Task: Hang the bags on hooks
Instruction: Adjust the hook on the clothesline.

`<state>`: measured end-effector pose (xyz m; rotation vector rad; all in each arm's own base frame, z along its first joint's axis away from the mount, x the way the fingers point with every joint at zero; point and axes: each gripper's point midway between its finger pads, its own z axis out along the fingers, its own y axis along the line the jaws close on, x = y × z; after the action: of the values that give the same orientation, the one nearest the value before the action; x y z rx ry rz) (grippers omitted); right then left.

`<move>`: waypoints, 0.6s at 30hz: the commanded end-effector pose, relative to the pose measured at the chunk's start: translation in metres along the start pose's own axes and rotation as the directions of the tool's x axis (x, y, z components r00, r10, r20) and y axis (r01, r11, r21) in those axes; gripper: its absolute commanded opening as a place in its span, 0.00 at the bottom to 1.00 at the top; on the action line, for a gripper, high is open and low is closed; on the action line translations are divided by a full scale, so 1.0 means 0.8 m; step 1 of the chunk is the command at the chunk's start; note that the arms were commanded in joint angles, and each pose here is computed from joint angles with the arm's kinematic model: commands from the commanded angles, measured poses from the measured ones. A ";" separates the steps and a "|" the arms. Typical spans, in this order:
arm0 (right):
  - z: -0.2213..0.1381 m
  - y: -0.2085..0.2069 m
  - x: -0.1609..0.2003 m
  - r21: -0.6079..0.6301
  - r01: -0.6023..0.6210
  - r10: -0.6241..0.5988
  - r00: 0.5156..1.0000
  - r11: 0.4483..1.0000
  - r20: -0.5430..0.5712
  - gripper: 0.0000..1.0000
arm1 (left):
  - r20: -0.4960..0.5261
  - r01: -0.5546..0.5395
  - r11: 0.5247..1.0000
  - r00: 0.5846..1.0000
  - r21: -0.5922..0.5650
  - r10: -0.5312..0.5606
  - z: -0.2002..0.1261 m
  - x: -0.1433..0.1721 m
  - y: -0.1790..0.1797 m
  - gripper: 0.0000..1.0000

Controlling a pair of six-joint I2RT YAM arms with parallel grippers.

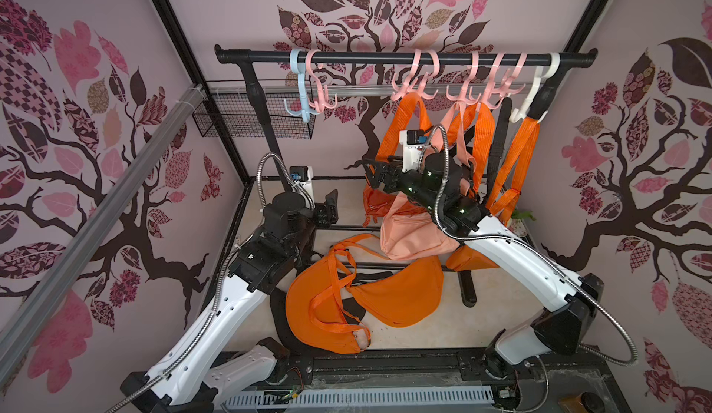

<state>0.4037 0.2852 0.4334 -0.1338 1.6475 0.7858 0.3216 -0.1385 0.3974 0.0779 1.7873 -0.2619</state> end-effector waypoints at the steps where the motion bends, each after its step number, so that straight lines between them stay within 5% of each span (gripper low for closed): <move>1: -0.052 -0.054 -0.069 0.116 -0.086 0.065 0.983 0.990 0.173 0.95 | 0.032 0.011 1.000 0.999 0.023 -0.012 0.002 -0.010 -0.005 0.80; 5: -0.082 -0.065 -0.084 0.170 -0.027 -0.007 0.981 0.985 0.195 0.95 | 0.088 0.015 0.995 0.996 0.101 -0.024 0.004 -0.042 -0.027 0.80; 10: -0.087 -0.037 -0.071 0.052 -0.047 0.041 0.993 0.998 0.111 0.93 | 0.178 0.028 0.967 0.981 0.253 -0.075 0.010 -0.104 -0.072 0.81; 18: -0.118 -0.017 -0.069 -0.026 -0.054 0.056 0.994 0.998 0.090 0.92 | 0.342 -0.053 0.861 0.929 0.505 -0.143 0.000 -0.199 -0.145 0.83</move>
<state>0.3677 0.2106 0.4564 -0.0482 1.6182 0.7937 0.3544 -0.2223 0.5030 0.2604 1.5178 -0.6083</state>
